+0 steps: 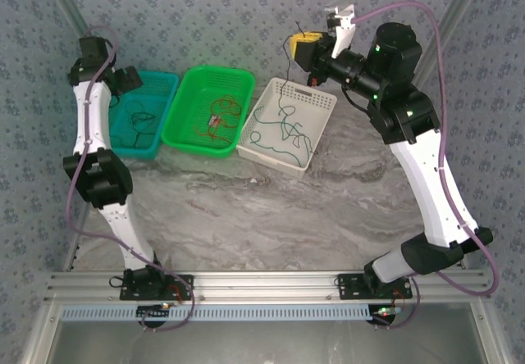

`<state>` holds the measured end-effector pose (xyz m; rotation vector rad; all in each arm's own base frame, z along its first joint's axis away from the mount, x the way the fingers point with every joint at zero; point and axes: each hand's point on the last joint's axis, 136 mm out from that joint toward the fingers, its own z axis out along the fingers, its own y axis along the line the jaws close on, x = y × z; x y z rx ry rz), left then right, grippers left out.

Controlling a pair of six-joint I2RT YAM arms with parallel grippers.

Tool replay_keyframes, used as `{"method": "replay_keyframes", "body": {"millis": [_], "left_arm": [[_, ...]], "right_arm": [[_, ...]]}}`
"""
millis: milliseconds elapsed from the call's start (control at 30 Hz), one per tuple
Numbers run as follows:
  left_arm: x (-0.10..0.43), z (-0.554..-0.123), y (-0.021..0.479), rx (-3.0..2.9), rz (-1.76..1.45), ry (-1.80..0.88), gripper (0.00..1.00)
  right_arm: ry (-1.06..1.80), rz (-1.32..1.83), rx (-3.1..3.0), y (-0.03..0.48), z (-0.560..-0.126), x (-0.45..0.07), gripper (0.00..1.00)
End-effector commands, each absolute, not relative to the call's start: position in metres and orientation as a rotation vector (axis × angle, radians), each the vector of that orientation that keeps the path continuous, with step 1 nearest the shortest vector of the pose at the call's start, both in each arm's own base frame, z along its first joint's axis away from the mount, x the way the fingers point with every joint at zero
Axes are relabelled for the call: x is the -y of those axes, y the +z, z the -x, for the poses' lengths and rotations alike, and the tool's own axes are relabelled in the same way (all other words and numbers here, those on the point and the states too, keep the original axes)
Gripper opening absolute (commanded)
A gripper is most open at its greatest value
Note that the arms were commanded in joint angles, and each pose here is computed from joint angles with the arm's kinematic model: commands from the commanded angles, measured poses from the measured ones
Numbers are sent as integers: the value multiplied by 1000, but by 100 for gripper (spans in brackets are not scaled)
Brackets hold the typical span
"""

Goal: Untangle the cables

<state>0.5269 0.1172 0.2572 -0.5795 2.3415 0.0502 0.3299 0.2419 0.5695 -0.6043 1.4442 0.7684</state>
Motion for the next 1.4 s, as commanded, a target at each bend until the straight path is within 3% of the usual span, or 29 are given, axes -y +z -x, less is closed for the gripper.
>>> {"method": "replay_keyframes", "body": {"millis": [0,167,300,533,700,900,1100,1233,1300,1367], "left_arm": [[-69,-488,285,-2350,437,-84,99],[53,-456,331,-2098,-90,-399,99],[185,-394,340,-1740,-637,-725,99],[292,-343,320,-1493,-905,-905,99],[338,-330,308,-1386,-1004,-975,99],[357,-339,312,-1325,-950,-1073,99],[373,-344,308,-1323,-954,-1106,87],[376,-348,309,-1311,-926,-1147,85],[378,-349,311,-1302,-911,-1165,77],[378,-354,311,-1308,-889,-1156,52]], "right_arm": [[798,630,-1391,583,-315,-246,0],[829,650,-1369,584,-312,-259,0],[854,659,-1353,585,-311,-269,0],[889,665,-1343,586,-306,-280,0],[896,672,-1342,585,-303,-284,0],[905,667,-1341,583,-301,-286,0],[903,658,-1332,583,-301,-284,0],[900,652,-1336,580,-302,-284,0],[901,649,-1337,579,-303,-284,0],[897,643,-1338,578,-304,-283,0]]}}
